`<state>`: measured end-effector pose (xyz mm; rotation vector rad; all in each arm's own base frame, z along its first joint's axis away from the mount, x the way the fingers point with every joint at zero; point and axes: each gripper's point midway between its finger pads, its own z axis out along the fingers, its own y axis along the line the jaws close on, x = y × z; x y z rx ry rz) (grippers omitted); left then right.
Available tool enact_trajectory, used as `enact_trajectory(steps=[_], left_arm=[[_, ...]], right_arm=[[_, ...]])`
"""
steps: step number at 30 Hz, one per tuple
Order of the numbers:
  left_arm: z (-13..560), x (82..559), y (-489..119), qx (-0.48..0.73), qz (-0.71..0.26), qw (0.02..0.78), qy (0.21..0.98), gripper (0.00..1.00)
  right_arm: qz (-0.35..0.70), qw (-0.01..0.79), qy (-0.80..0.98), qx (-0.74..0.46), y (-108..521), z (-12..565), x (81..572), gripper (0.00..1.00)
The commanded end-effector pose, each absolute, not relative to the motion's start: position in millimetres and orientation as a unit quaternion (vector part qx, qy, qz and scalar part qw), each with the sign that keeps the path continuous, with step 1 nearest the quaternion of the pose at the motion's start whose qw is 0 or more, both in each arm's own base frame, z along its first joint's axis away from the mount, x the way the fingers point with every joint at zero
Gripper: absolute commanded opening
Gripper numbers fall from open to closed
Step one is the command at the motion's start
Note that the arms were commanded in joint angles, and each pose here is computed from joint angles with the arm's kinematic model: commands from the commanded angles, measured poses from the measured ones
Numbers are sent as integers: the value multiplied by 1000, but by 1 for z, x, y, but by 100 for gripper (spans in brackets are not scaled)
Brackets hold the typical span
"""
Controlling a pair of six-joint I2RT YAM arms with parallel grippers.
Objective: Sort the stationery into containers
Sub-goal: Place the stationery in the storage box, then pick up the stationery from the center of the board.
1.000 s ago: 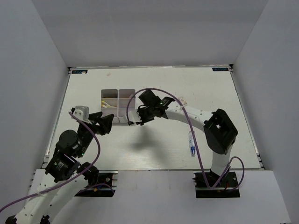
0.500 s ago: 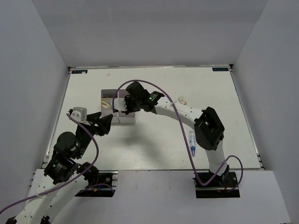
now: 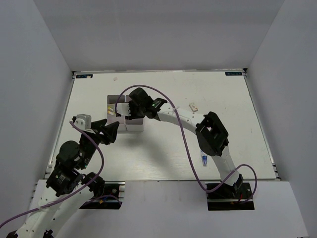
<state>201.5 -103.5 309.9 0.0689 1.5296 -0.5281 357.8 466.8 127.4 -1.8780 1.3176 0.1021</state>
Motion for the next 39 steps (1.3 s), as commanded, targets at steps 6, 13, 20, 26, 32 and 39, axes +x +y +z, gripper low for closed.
enact_trajectory(steps=[6,13,20,26,32,39], left_arm=[[307,201,-104,39,-233,689,685,69],[316,194,-111,62,-253,699,666,69],[322,181,-123,111,-282,716,629,55],[310,188,-143,147,-293,690,646,25],[283,211,-173,172,-300,624,701,48],[252,212,-197,220,-315,541,748,89]], right_arm=[[30,467,524,-712,469,175,365,56],[48,490,527,-693,460,210,354,50],[49,531,540,-652,417,260,346,34],[8,573,606,-552,337,276,365,0],[29,554,715,-426,234,262,410,8],[74,425,823,-369,182,189,455,71]])
